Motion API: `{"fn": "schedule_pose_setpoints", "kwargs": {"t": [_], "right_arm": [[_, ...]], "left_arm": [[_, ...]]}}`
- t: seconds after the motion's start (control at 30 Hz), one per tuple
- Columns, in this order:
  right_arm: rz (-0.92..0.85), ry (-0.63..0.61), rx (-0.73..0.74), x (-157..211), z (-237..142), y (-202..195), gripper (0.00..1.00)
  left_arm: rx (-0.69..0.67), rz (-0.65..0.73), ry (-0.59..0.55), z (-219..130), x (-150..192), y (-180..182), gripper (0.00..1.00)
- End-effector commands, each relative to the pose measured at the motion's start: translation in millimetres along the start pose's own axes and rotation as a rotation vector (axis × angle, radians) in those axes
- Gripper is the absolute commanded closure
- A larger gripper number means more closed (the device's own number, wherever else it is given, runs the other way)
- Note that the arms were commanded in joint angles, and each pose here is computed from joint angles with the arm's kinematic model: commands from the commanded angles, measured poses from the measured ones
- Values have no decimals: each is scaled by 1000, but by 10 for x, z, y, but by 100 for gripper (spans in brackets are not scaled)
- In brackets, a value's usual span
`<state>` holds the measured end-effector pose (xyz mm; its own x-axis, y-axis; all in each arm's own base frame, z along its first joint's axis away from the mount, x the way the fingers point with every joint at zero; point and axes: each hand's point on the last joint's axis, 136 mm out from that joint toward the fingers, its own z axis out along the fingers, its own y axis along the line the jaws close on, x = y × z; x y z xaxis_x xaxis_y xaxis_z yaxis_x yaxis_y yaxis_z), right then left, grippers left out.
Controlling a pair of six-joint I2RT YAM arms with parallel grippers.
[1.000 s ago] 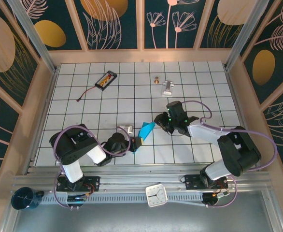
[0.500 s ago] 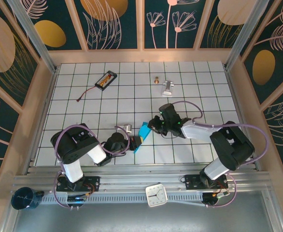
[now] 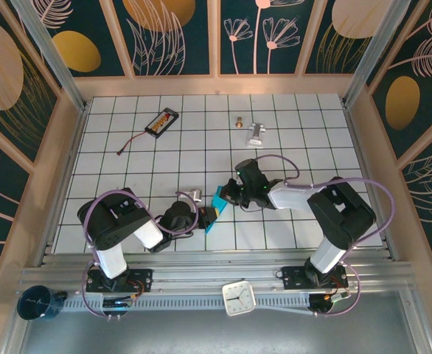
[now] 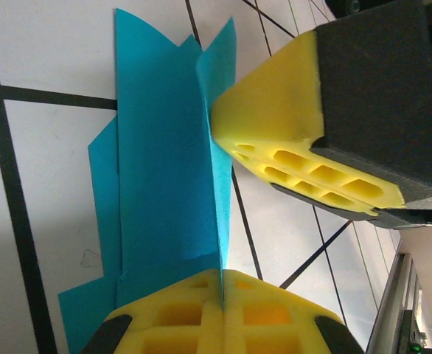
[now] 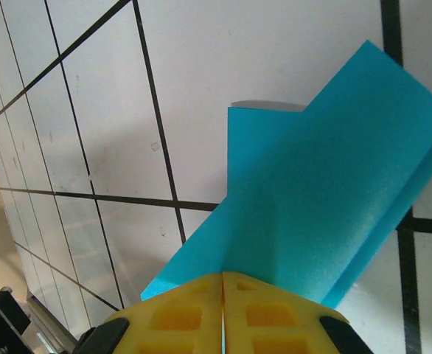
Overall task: Fold a paper plane with a square sheet of paper (pick it up from the middle)
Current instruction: Perform the fifth fold on the wing at the bottom-center of the table.
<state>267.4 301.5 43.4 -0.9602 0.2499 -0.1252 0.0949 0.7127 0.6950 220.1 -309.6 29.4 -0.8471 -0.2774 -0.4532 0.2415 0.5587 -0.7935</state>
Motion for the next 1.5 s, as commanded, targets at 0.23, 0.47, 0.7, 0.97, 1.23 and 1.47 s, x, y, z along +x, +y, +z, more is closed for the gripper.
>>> {"fn": "schedule_pose_setpoints", "kwargs": {"t": [0.23, 0.47, 0.7, 0.97, 1.23, 1.47], "right_arm": [[-34, 12, 25, 6, 113, -63, 93], [-39, -3, 51, -16, 114, -147, 93], [-44, -6, 77, -20, 126, -236, 93], [-50, -7, 106, -24, 151, -336, 93], [-57, -13, 113, -44, 153, -370, 93], [-54, -4, 122, -22, 182, -420, 94]], "left_arm": [[-156, -43, 114, 12, 290, 422, 100], [-181, -45, 129, 26, 309, 457, 100], [-192, -47, 136, 30, 320, 476, 100], [-208, -48, 133, 22, 312, 503, 97], [-223, -44, 122, -14, 280, 505, 88], [-235, -27, 116, -72, 239, 471, 73]]}}
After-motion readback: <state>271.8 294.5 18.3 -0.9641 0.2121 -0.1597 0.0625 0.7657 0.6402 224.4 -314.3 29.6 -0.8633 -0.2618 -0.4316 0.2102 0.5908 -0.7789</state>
